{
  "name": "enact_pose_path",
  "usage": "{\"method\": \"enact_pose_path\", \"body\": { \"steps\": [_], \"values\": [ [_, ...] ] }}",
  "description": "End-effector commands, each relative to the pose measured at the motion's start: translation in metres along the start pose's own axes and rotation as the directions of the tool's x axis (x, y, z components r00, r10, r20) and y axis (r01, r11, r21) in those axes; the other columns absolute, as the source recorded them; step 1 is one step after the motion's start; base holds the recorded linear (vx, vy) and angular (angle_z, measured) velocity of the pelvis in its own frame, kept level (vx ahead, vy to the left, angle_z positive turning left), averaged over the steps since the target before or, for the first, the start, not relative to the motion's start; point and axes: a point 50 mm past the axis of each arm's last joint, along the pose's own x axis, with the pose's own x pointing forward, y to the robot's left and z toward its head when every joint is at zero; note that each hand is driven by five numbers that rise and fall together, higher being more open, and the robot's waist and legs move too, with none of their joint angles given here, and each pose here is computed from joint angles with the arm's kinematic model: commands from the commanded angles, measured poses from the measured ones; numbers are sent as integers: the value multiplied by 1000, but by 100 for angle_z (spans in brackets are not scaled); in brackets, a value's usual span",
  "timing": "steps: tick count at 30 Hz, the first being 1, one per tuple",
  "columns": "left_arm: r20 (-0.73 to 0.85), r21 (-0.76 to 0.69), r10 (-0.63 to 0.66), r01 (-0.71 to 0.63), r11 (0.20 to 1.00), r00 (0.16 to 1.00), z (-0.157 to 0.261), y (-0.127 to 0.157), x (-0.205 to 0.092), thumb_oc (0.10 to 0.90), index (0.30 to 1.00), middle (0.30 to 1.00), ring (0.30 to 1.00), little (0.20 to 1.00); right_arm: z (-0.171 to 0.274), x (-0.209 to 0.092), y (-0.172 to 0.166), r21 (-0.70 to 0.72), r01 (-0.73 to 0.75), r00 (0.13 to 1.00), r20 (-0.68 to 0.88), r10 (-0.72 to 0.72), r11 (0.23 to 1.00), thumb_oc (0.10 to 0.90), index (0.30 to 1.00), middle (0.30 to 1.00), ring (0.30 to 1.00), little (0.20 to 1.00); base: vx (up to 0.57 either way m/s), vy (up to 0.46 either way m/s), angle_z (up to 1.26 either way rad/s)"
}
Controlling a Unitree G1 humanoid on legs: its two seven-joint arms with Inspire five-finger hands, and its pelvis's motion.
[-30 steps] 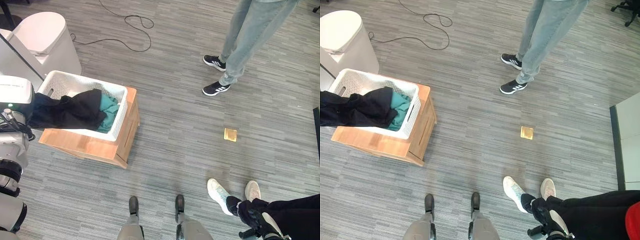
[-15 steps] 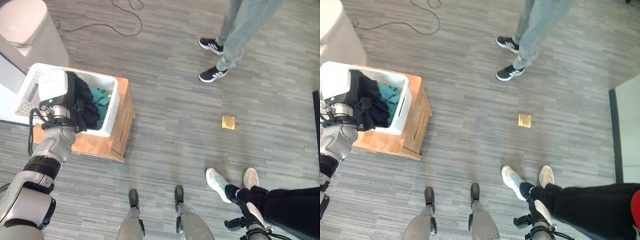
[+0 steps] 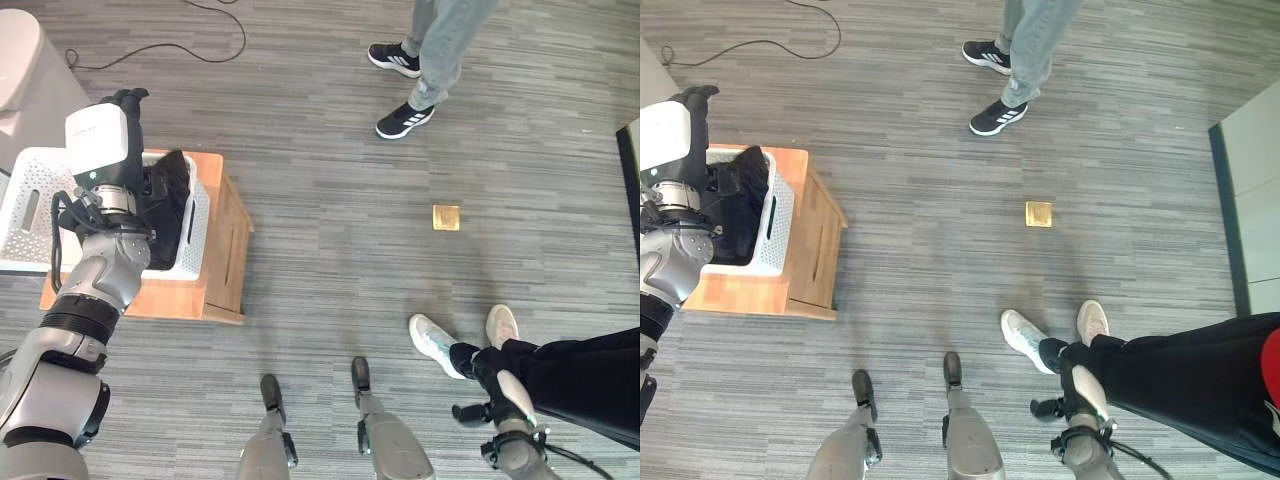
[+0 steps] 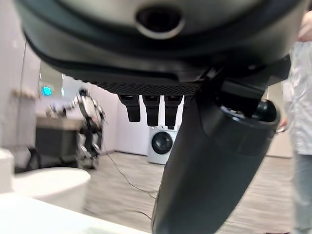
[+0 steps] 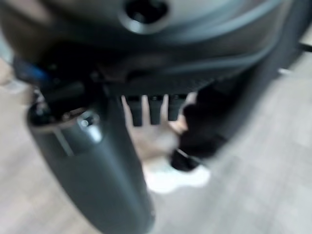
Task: Pick up bed clothes into laundry basket.
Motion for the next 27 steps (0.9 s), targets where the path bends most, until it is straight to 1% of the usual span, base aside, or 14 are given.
{"method": "enact_pose_path", "body": {
  "steps": [1, 7, 8, 9, 13, 14, 17, 19, 20, 21, 22, 25, 26, 27],
  "values": [
    [-44, 95, 243, -238, 967, 969, -16, 66, 36, 800, 900, 900, 900, 900, -18, -3, -34, -78, 128, 992, 3, -128, 989, 800, 900, 900, 900, 900, 0, 0, 7],
    [-44, 95, 243, -238, 967, 969, -16, 66, 36, 800, 900, 900, 900, 900, -18, -3, -34, -78, 128, 992, 3, -128, 989, 800, 900, 900, 900, 900, 17, -3, 2],
    [-31, 139, 208, -201, 970, 978, -19, 66, 38, 800, 900, 900, 900, 900, 23, 13, -67, -88, 241, 957, 184, -222, 966, 800, 900, 900, 900, 900, 116, -33, 0],
    [-8, 202, 211, -205, 958, 977, -18, 65, 38, 800, 900, 900, 900, 900, 43, 18, -72, -104, 258, 938, 265, -223, 960, 800, 900, 900, 900, 900, 116, -33, 7],
    [-8, 202, 212, -206, 958, 977, -18, 65, 38, 800, 900, 900, 900, 900, 43, 18, -72, -104, 258, 938, 266, -223, 960, 800, 900, 900, 900, 900, 9, -7, 10],
    [-9, 191, 343, -335, 923, 939, -24, 91, 37, 800, 900, 900, 900, 900, 46, 6, -62, -105, 245, 931, 304, -203, 964, 800, 900, 900, 900, 900, 31, -13, 6],
    [4, 58, 408, -407, 911, 913, -27, 97, 20, 800, 900, 900, 900, 900, 66, 9, -91, -104, 367, 871, 388, -302, 924, 800, 900, 900, 900, 900, 39, -4, 5],
    [-8, 60, 405, -404, 913, 914, -32, 95, 16, 800, 900, 900, 900, 900, 67, 9, -92, -113, 366, 870, 395, -296, 924, 800, 900, 900, 900, 900, 14, -3, 8],
    [10, -11, 404, -403, 915, 915, -31, 91, 7, 800, 900, 900, 900, 900, 94, 16, -122, -63, 463, 798, 463, -385, 884, 800, 900, 900, 900, 900, 48, -9, 12],
    [17, -46, 400, -399, 916, 916, -31, 89, 0, 800, 900, 900, 900, 900, 109, 19, -134, -41, 493, 764, 498, -410, 869, 800, 900, 900, 900, 900, 83, -32, 9],
    [0, -193, 384, -377, 906, 923, -23, 79, -10, 800, 900, 900, 900, 900, 148, 23, -163, 34, 552, 673, 571, -469, 833, 800, 900, 900, 900, 900, 96, -43, 8],
    [-29, -353, 374, -359, 864, 927, -18, 73, -19, 800, 900, 900, 900, 900, 188, 23, -183, 84, 574, 592, 645, -484, 814, 800, 900, 900, 900, 900, 13, -38, 12],
    [-88, -442, 404, -400, 803, 910, -41, 82, -43, 800, 900, 900, 900, 900, 221, -32, -236, 292, 564, 344, 767, -541, 773, 800, 900, 900, 900, 900, -14, -48, 26],
    [-139, -446, 378, -398, 801, 915, -51, 73, -59, 800, 900, 900, 900, 900, 207, -39, -219, 286, 519, 364, 778, -512, 805, 800, 900, 900, 900, 900, 47, -34, 31]
  ]
}}
